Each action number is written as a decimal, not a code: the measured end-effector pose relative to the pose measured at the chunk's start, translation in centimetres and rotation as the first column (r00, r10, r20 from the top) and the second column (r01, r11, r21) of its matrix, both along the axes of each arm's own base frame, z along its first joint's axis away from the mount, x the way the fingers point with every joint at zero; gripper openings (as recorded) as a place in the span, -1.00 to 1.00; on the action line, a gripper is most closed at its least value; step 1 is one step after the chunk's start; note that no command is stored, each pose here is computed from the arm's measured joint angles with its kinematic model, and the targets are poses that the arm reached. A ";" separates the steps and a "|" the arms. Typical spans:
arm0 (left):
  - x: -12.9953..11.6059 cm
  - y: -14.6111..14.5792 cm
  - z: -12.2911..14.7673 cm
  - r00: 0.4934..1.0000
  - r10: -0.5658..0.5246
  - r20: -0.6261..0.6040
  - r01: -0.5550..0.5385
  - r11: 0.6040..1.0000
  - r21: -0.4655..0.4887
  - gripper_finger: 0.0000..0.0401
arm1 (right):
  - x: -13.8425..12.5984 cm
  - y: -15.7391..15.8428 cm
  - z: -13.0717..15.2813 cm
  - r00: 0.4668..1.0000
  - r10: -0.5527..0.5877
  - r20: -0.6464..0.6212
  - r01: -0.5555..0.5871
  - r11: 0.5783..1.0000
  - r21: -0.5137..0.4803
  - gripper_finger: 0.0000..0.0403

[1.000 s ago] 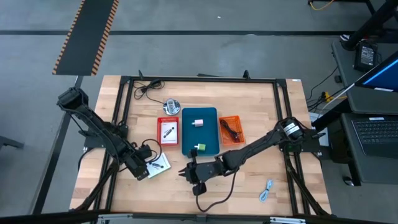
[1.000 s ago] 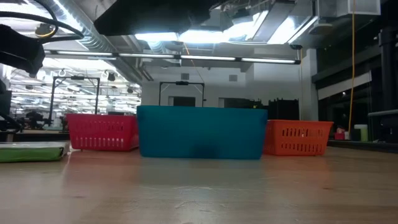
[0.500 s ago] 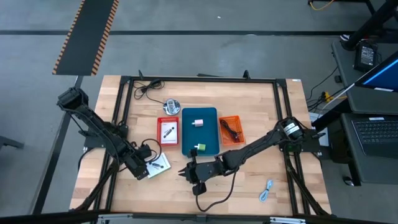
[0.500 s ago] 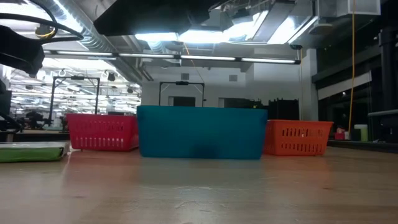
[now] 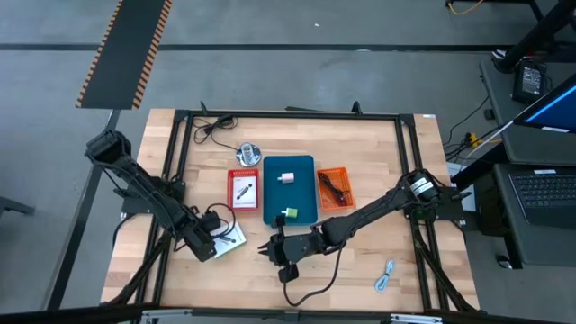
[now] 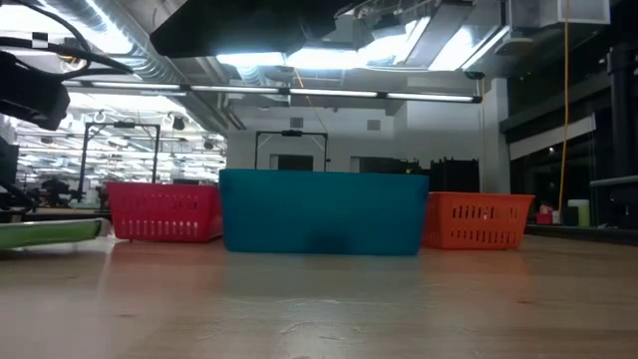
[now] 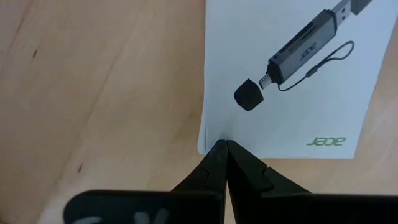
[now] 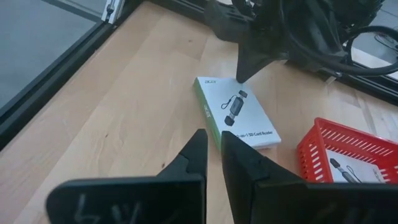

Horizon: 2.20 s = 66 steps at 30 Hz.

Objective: Pick and place items into bin
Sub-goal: Put the card reader box into the red bin

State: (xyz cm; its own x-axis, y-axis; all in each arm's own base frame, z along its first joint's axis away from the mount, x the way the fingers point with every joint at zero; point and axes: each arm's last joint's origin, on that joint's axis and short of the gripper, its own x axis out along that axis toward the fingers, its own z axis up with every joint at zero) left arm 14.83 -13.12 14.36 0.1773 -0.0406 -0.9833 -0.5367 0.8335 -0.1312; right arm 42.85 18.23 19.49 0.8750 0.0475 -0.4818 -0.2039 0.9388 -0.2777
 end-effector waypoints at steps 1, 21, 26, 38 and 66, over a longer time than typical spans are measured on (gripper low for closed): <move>0.0 0.0 -0.1 1.000 0.000 -0.004 0.000 1.000 0.003 -0.99 | 0.0 0.0 0.0 1.000 0.000 0.000 0.000 1.000 0.000 -0.86; 0.0 0.0 -0.4 0.997 -0.071 -0.023 0.071 0.997 0.022 -0.99 | 0.8 -0.1 -3.4 0.998 0.017 -0.067 -0.017 1.000 -0.006 -0.71; 0.1 0.1 -0.5 0.995 -0.098 -0.024 0.099 0.995 0.026 -0.99 | 1.1 -0.1 -2.9 1.000 0.026 -0.014 -0.026 1.000 -0.004 -0.55; 1.0 1.2 -0.5 0.986 -0.165 -0.034 0.166 0.986 0.026 -0.99 | 1.5 -0.7 -2.9 0.999 0.052 -0.012 -0.053 0.995 -0.080 -0.40; 1.3 1.5 -0.5 0.984 -0.172 -0.035 0.173 0.985 0.017 -0.99 | 7.2 1.3 -8.5 0.975 -0.043 -0.218 -0.061 0.892 -0.449 -0.29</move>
